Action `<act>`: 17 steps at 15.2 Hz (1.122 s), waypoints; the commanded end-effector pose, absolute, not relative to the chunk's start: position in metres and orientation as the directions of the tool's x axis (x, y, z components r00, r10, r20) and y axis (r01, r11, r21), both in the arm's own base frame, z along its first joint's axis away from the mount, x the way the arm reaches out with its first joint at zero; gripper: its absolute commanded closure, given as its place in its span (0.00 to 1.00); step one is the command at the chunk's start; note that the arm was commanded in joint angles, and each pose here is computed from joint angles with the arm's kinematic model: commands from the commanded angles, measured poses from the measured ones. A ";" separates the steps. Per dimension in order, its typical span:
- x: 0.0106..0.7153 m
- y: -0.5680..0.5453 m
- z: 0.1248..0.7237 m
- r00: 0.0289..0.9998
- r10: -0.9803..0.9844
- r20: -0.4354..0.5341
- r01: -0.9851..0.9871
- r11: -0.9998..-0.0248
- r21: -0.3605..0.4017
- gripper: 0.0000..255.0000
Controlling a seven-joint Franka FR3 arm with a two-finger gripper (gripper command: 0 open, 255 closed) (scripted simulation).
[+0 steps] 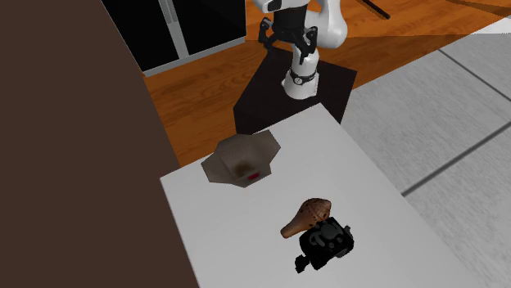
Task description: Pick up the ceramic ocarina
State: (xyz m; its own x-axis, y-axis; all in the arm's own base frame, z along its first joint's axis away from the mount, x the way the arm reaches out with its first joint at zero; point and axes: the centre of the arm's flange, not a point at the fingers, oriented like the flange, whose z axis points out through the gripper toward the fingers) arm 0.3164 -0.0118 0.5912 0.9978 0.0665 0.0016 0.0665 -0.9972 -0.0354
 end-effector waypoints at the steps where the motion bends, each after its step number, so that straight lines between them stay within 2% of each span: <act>1: 0.316 -0.012 0.591 0.998 0.066 0.002 0.066 -0.997 -0.035 0.00; 17: 0.441 0.083 0.484 0.965 -0.252 0.074 -0.235 -0.953 -0.189 0.00</act>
State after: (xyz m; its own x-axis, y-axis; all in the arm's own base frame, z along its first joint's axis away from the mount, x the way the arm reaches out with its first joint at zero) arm 0.4285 0.0775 0.4907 0.9707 -0.2297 0.0702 -0.2145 -0.9605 -0.1772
